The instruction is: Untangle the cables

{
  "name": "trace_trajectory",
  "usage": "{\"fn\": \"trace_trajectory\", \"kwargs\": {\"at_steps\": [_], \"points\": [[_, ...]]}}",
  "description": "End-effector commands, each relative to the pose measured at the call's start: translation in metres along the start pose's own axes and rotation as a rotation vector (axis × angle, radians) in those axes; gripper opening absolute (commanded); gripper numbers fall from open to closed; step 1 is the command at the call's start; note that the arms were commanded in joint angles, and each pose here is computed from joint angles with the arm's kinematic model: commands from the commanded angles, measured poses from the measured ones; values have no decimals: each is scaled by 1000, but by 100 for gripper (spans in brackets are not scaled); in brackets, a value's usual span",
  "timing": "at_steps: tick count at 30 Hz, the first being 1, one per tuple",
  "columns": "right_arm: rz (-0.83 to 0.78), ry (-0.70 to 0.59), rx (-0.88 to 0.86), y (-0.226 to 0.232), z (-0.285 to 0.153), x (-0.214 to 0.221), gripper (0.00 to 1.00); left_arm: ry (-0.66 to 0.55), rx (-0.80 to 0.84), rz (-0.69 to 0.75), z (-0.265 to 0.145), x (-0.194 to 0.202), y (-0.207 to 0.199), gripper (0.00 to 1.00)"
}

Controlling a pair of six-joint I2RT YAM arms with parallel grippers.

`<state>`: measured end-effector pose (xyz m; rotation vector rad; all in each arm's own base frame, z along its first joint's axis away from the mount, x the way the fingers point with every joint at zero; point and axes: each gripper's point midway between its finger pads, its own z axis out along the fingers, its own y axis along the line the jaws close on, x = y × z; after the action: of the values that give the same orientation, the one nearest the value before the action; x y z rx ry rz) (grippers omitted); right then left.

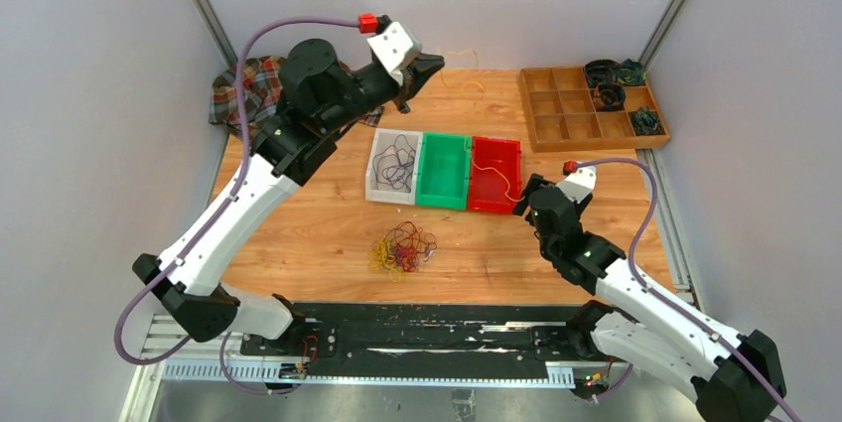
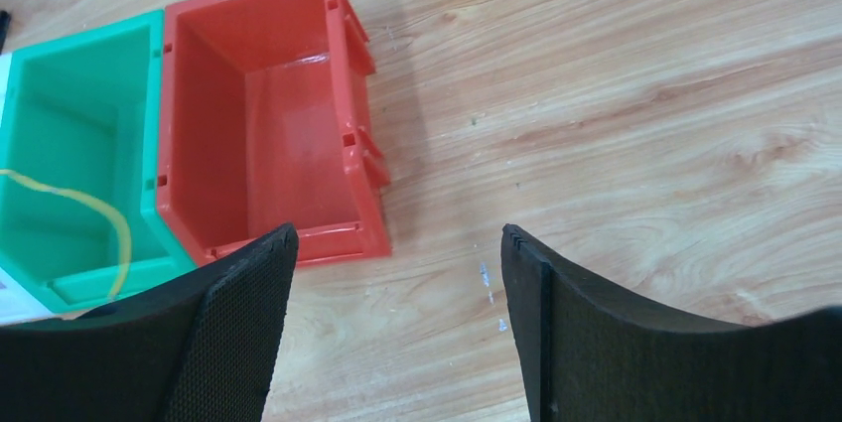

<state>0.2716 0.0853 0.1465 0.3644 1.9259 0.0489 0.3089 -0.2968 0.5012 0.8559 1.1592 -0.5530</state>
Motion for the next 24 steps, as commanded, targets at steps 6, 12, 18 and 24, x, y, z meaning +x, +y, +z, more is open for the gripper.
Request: {"fn": "trace_trajectory", "kwargs": {"at_steps": [6, 12, 18, 24], "points": [[55, -35, 130, -41, -4, 2, 73, 26, 124, 20, 41, 20, -34, 0], [94, -54, 154, -52, -6, 6, 71, 62, 156, 22, 71, 43, -43, 0], [112, -60, 155, -56, -7, 8, 69, 118, 184, 85, 88, 77, -50, 0], [170, -47, 135, -58, -9, 20, 67, 189, 203, 235, 98, 119, -53, 0]]}}
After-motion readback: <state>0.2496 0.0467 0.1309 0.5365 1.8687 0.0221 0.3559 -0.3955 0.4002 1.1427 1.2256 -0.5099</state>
